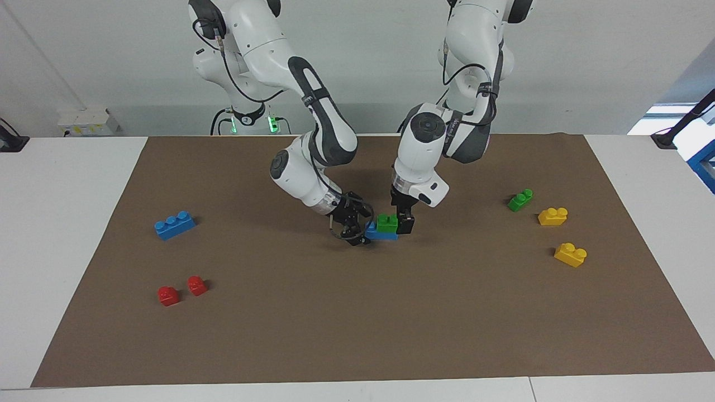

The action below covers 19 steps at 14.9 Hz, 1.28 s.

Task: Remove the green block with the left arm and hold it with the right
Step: 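Grasp the green end with the left gripper while the right gripper grasps blue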

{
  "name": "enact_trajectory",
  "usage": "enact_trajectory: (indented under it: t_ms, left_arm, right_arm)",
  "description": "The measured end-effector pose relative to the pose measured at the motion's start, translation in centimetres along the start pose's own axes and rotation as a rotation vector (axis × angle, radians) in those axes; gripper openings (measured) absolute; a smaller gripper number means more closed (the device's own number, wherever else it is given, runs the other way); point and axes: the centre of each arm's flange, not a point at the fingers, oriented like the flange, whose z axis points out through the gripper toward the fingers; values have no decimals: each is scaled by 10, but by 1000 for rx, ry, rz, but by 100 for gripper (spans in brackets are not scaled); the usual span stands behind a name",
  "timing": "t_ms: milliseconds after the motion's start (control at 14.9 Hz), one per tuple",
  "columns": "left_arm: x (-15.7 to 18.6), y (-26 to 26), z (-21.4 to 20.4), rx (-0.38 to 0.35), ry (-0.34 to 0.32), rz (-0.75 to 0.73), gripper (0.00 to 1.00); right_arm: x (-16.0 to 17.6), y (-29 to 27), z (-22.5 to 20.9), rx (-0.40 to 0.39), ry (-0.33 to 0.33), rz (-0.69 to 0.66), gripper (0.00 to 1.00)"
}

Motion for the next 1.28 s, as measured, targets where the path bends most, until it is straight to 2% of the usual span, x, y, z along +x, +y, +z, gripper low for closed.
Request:
enact_trajectory:
  t_ms: [672, 806, 1142, 1209, 1277]
  left_arm:
    - [-14, -10, 6, 2, 1, -16, 100]
    - [-13, -10, 9, 1, 8, -15, 100]
    - [-11, -11, 17, -2, 15, -13, 100]
    - [-11, -11, 17, -2, 15, -14, 100]
    - [-11, -11, 17, -2, 15, -15, 100]
  right_arm:
    - [8, -2, 7, 30, 14, -4, 100]
    - [9, 0, 10, 31, 16, -4, 90]
    - [0, 4, 13, 37, 14, -16, 90]
    - [-1, 4, 14, 37, 14, -18, 83]
    - [-2, 5, 14, 37, 14, -19, 72]
